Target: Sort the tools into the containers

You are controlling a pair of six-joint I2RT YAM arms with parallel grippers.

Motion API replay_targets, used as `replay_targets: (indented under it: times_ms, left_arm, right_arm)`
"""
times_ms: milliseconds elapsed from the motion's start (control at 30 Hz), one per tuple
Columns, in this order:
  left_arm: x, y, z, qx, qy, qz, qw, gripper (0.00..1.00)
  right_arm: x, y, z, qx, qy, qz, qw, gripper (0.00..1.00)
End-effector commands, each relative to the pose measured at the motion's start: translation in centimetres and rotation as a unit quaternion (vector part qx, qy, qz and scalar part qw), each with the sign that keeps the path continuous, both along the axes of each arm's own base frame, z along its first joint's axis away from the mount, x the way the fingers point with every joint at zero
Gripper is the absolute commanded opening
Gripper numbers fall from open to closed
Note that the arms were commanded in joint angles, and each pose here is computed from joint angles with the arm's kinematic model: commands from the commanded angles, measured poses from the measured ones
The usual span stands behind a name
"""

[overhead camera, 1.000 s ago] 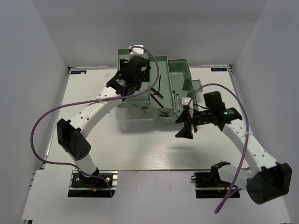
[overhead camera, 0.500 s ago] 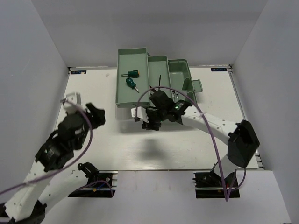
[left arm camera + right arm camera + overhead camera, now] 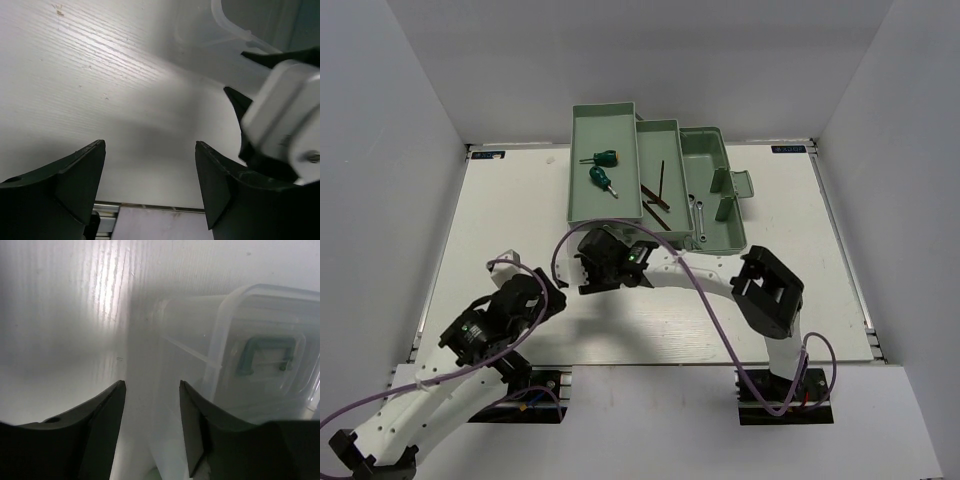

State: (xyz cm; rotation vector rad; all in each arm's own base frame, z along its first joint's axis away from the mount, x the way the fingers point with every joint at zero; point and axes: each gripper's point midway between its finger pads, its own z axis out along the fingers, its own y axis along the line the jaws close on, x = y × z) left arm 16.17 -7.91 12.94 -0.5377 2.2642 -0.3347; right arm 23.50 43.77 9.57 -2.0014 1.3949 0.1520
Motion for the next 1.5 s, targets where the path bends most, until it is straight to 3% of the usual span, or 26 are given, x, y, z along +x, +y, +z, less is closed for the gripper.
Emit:
replay_targets:
  times_ms: [0,100,133,200,333,467,600,667,700,733,800,900,1133,1300,1467]
  left_arm:
    - [0.1,-0.8,-0.2,-0.044,0.012,0.031,0.998,0.82]
    - [-0.1,-1.3,-2.0,-0.055,0.038,0.043,0.997,0.83]
    - [-0.2,-1.5,-2.7,-0.056,0.043,0.040,0.997,0.83]
    - [0.3,-2.2,-3.3,-0.073,0.041,0.044,0.995,0.83]
    - [0.6,-3.9,-7.0,-0.110,0.051,0.035,0.992,0.85]
    - [2.6,-6.2,-7.1,-0.151,0.018,0.019,0.988,0.84]
    - [3.6,-7.0,-8.0,-0.141,0.024,0.015,0.990,0.78]
    - [3.8,-6.9,-8.2,-0.127,0.030,0.017,0.991,0.78]
    - [3.8,-7.2,-8.2,-0.126,0.034,0.010,0.991,0.78]
    - [3.8,-7.2,-7.9,-0.125,0.035,0.010,0.991,0.78]
    - [3.4,-6.9,-8.0,-0.121,0.040,0.011,0.992,0.78]
    - [2.0,-5.4,-7.7,-0.111,0.043,0.016,0.993,0.78]
    - [0.6,-2.3,-4.4,-0.112,-0.001,0.044,0.993,0.81]
    - [-0.3,-1.2,-3.4,-0.101,0.005,0.055,0.993,0.83]
    - [-0.4,-1.1,-3.2,-0.104,0.006,0.058,0.993,0.83]
  right_arm:
    - [3.4,1.5,2.7,0.036,-0.060,-0.039,0.997,0.53]
    - [3.4,1.5,2.4,0.033,-0.055,-0.032,0.997,0.27]
    - [3.1,1.5,3.0,0.037,-0.051,-0.028,0.998,0.13]
    - [3.1,1.9,4.9,0.053,-0.052,-0.028,0.997,0.00]
    - [2.7,2.0,8.8,0.080,-0.049,-0.025,0.995,0.00]
    - [1.8,1.7,12.2,0.111,-0.031,-0.027,0.993,0.00]
    - [1.0,0.8,16.2,0.148,-0.021,-0.033,0.988,0.00]
    - [0.9,0.5,15.2,0.132,-0.026,-0.022,0.991,0.00]
    - [0.8,0.5,14.6,0.123,-0.029,-0.011,0.992,0.20]
    - [0.5,0.5,13.5,0.114,-0.022,0.000,0.993,0.31]
    - [0.3,-0.2,9.9,0.073,-0.015,0.011,0.997,0.42]
    - [-0.4,0.1,7.1,0.055,0.007,0.025,0.998,0.44]
    - [0.8,1.7,5.4,0.044,0.014,0.014,0.999,0.46]
    - [3.6,3.1,4.1,0.036,-0.036,-0.016,0.999,0.51]
    - [4.5,3.3,0.8,0.006,-0.010,-0.019,1.000,0.45]
